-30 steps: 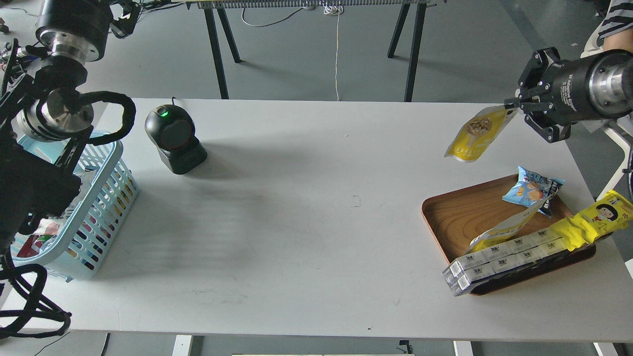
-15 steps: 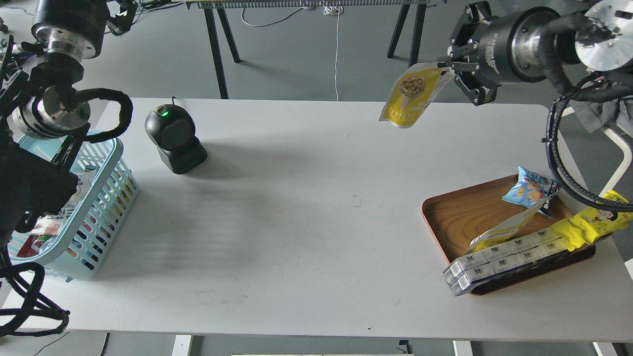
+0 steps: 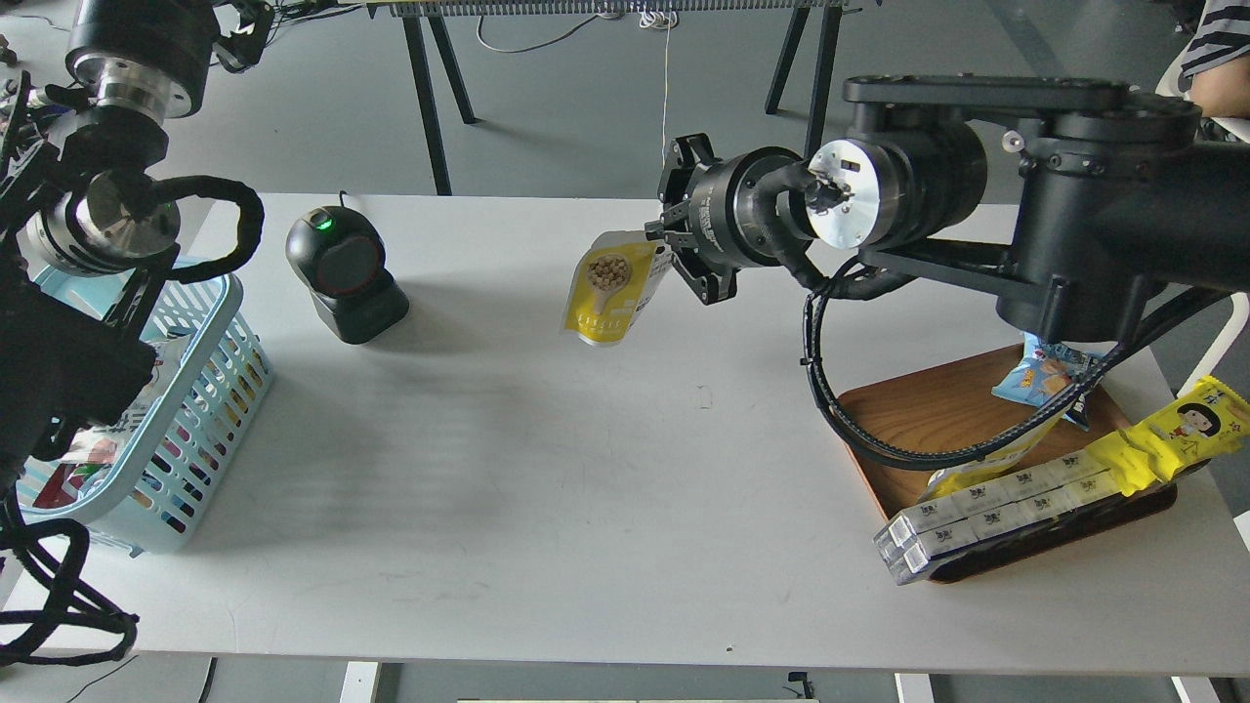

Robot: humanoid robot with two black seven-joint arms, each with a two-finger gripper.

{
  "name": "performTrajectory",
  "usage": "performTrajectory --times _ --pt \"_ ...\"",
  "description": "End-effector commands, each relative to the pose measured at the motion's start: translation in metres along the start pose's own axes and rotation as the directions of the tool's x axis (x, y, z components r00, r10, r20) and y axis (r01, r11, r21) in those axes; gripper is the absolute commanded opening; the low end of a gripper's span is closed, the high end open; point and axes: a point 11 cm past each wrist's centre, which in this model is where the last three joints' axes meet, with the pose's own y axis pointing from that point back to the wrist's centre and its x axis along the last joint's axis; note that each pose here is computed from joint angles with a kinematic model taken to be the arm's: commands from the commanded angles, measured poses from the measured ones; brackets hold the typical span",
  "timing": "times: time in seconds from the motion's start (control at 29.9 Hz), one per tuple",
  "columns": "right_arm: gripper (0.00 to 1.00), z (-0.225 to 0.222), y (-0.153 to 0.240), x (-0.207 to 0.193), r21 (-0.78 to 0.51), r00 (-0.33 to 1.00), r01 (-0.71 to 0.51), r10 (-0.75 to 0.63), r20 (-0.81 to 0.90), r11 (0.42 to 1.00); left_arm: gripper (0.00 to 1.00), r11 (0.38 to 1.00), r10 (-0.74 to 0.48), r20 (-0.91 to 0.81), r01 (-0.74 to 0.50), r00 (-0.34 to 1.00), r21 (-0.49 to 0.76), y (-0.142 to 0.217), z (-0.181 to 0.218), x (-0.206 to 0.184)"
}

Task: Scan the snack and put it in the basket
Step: 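Carry the packet toward the scanner and set it on the table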

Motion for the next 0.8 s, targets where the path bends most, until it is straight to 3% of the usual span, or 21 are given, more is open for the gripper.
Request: performTrajectory --times 0.0,0.27,0.53,0.63,0.73,0.77 --pt "0.0 0.014 -0.018 -0.024 -0.037 0.999 0.027 -0.028 -0.02 0.999 1.0 1.0 0.002 0.0 -0.002 1.0 -0.004 0.0 0.001 0.001" --pt "0.0 0.035 -0.044 -0.067 -0.077 0.996 0.046 -0.051 -0.069 0.996 1.0 1.0 0.002 0.0 -0.002 1.0 -0.01 0.0 0.004 0.001" --pt "0.01 0.039 -0.049 -0.068 -0.083 0.996 0.036 -0.043 -0.081 0.996 1.0 1.0 0.003 0.001 -0.003 1.0 -0.008 0.0 0.003 0.002" --pt "0.1 0.038 -0.05 -0.066 -0.081 0.996 0.031 -0.037 -0.079 0.996 1.0 1.0 0.003 0.003 -0.003 1.0 -0.009 0.0 0.004 0.003" --pt "0.33 0.037 -0.05 -0.064 -0.074 0.996 0.026 -0.032 -0.085 0.997 1.0 1.0 0.004 0.006 -0.004 1.0 -0.011 0.0 0.005 0.004" --pt "0.46 0.036 -0.05 -0.065 -0.07 0.996 0.026 -0.032 -0.088 0.997 1.0 1.0 0.004 0.006 -0.004 1.0 -0.011 0.0 0.005 0.004"
